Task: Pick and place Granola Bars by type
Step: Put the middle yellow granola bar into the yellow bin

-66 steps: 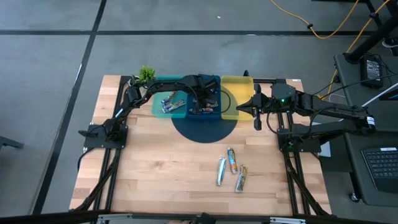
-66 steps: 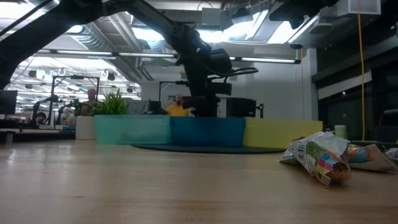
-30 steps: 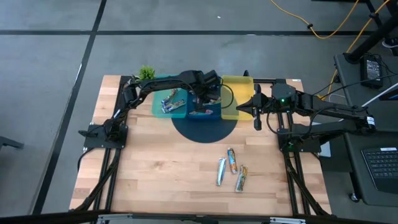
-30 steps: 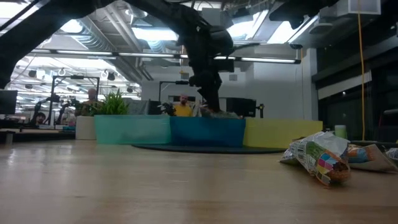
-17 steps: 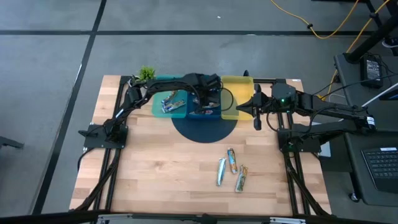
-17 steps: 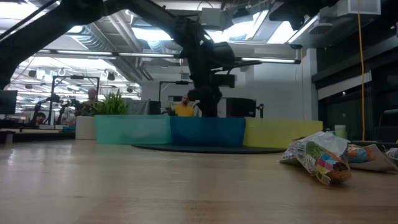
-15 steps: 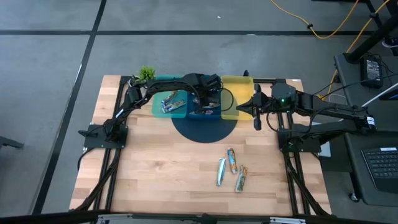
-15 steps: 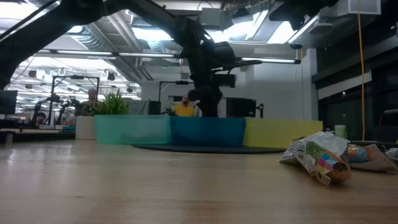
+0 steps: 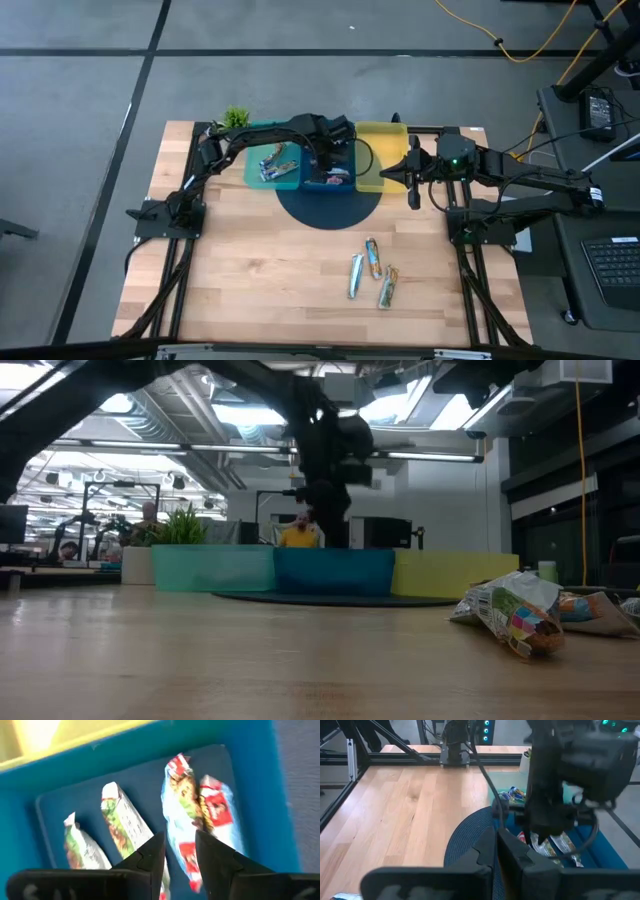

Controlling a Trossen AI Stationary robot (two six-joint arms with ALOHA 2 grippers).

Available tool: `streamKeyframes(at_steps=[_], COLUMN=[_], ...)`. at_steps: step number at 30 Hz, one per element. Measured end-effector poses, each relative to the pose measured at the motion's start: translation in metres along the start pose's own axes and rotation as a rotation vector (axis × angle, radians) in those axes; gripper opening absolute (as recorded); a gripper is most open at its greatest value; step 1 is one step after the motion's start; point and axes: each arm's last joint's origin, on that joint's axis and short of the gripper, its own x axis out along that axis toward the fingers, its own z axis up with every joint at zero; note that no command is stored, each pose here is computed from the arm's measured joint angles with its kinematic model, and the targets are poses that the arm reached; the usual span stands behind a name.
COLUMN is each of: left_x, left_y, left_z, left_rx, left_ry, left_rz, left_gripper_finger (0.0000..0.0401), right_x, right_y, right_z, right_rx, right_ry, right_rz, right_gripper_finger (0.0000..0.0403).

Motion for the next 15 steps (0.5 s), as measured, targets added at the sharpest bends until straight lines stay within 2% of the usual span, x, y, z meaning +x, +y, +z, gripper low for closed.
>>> streamKeyframes(at_steps=[2,6,8,12,15], left_x=[-0.015,-0.061,-0.085,-0.125,-0.153], left_y=[-0.004,-0.01,-0.012,-0.016,-0.023], left_z=[0.003,0.009,0.011,0.012,0.012], left_rx=[-0.001,-0.025,-0.058,-0.124,-0.131], left_ry=[-0.033,-0.226,-0.325,-0.455,-0.524], left_rz=[-0.004,-0.09,-0.131,-0.134,-0.112], left_gripper_finger=[0.0103,0.0091,0.0073,0.0018,0.0005], right_x=[0.0,0.0,0.0,0.0,0.0], right_y=[0.0,0.0,0.0,0.0,0.0], right_z=[0.0,0.0,0.0,0.0,0.0], right_rx=[-0.002,-0.026,-0.037,-0.056,-0.058], right_ry=[0.0,0.0,0.001,0.0,0.0], right_rz=[0.0,0.0,0.0,0.0,0.0], right_gripper_finger=[0.0019,0.0019,0.0019,0.0019,0.002])
